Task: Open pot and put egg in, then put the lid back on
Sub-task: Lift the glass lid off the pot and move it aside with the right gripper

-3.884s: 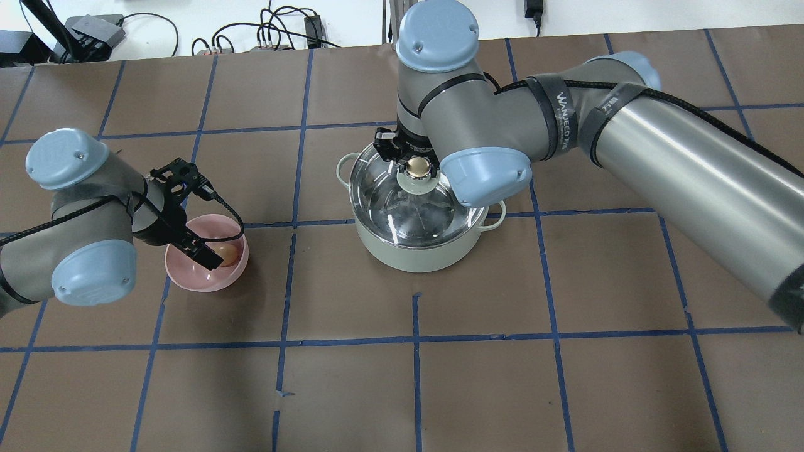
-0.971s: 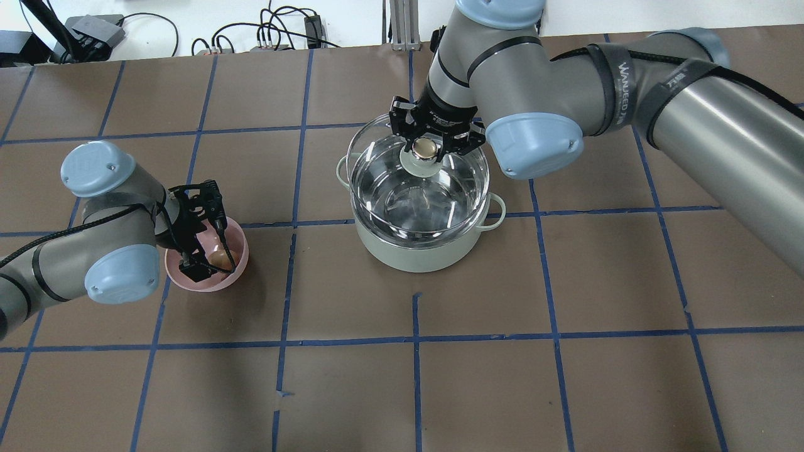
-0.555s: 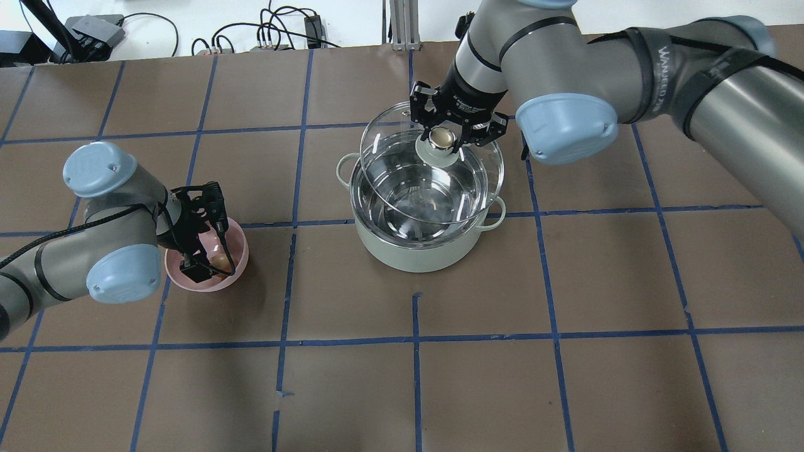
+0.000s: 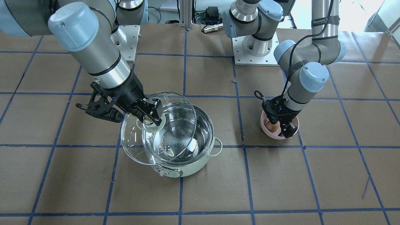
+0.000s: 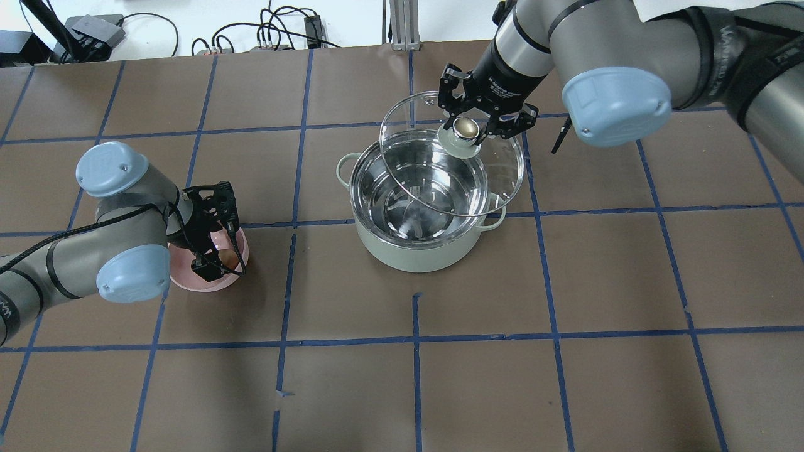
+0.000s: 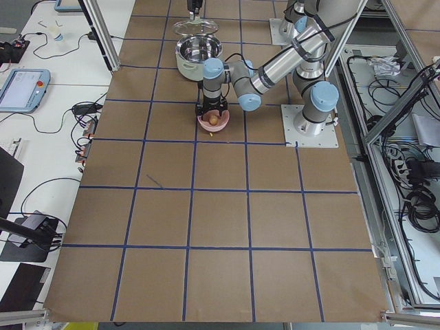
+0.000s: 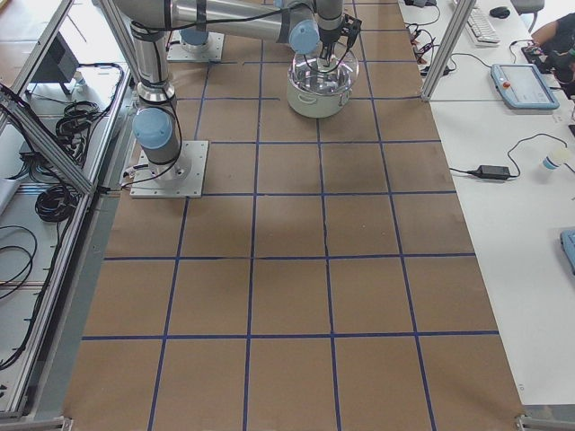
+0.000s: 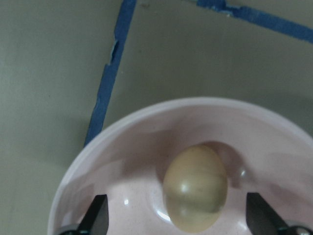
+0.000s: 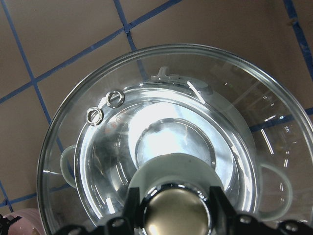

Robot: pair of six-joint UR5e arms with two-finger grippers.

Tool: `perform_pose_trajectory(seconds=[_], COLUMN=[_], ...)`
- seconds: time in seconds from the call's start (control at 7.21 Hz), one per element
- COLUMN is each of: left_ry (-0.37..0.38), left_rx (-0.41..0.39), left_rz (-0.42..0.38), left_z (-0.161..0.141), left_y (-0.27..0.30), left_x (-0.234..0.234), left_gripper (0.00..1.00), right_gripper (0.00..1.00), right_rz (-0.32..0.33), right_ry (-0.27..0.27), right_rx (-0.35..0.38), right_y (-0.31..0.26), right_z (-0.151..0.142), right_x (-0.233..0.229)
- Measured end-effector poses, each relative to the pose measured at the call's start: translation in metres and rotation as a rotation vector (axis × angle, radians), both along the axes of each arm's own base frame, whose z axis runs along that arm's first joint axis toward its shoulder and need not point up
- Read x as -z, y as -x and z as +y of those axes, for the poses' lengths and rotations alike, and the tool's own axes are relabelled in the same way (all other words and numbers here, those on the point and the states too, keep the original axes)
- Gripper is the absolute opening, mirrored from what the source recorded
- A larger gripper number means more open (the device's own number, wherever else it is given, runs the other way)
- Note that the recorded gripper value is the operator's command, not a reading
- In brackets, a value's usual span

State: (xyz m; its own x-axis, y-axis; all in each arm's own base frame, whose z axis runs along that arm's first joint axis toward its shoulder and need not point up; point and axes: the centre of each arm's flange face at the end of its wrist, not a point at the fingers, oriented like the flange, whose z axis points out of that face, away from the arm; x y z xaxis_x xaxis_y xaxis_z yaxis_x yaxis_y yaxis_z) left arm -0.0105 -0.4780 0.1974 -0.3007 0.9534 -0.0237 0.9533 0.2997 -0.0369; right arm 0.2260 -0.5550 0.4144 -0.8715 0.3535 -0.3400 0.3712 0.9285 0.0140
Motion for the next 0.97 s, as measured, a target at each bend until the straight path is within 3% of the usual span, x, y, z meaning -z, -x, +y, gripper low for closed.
perform_pose_trajectory(seconds=[0.55, 0.97], left_ry=[-0.001, -0.003], left_rx=[-0.029, -0.040], left_rz=[0.023, 0.024], left_z=[0.000, 0.000], left_y=[0.003, 0.003], left_x=[0.001, 0.002], left_gripper=[0.90, 0.91], right_gripper=[0.51, 0.52], right_rz=[-0.054, -0.109], right_ry=[-0.041, -0.060], right_rx=[0.029, 0.047], right_y=[0.060, 0.089], right_z=[0.000, -0.002], right_x=[-0.015, -0.018])
